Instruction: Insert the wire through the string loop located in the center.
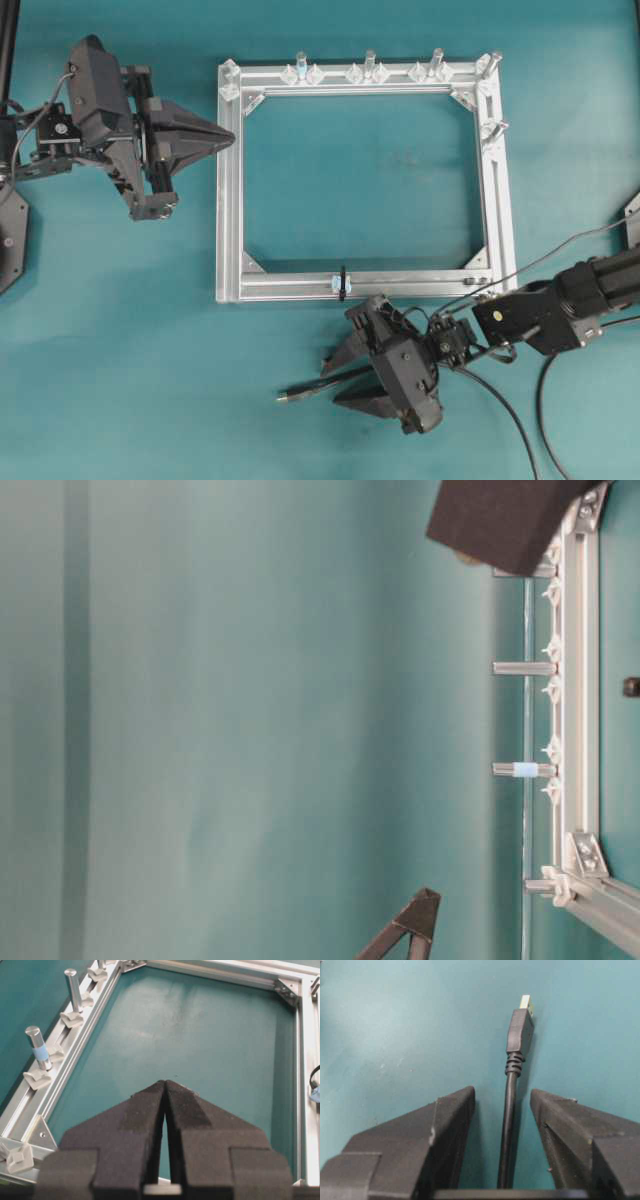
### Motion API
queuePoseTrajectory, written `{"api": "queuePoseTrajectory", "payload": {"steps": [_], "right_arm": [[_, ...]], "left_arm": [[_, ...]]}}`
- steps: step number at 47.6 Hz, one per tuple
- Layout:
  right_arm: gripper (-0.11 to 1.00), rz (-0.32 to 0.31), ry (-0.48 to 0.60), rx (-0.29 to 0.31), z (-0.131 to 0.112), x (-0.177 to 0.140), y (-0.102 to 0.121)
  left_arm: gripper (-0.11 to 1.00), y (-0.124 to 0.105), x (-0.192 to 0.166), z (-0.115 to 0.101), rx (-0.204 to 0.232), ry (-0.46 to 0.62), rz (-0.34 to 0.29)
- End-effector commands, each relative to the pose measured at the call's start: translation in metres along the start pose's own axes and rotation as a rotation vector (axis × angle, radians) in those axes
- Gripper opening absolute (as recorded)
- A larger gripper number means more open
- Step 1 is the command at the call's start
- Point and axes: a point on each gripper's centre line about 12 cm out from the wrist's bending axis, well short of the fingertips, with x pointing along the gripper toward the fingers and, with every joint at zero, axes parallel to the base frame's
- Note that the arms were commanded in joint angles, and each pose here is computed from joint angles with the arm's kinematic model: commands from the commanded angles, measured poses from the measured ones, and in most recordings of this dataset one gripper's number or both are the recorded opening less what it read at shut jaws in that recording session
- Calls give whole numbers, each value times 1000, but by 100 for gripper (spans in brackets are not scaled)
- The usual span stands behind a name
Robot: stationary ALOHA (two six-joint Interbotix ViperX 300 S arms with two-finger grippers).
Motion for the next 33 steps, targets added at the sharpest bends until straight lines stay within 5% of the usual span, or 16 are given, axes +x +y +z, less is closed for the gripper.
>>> {"api": "queuePoseTrajectory", "payload": {"steps": [1,11,22,33], "right_arm": [[59,3,-4,-5,5,1,2],[56,1,2,-4,5,1,2],[7,-6,59,-3,-3,0,1],[7,-11,94,-4,-6,0,0]], "left_arm": [[2,-1,-1,7,-6,-23,-5],[2,-1,-1,7,-6,-24,-5],[2,-1,-1,7,-6,-21,-5],[2,-2,-1,6,-5,-20,-6]]}}
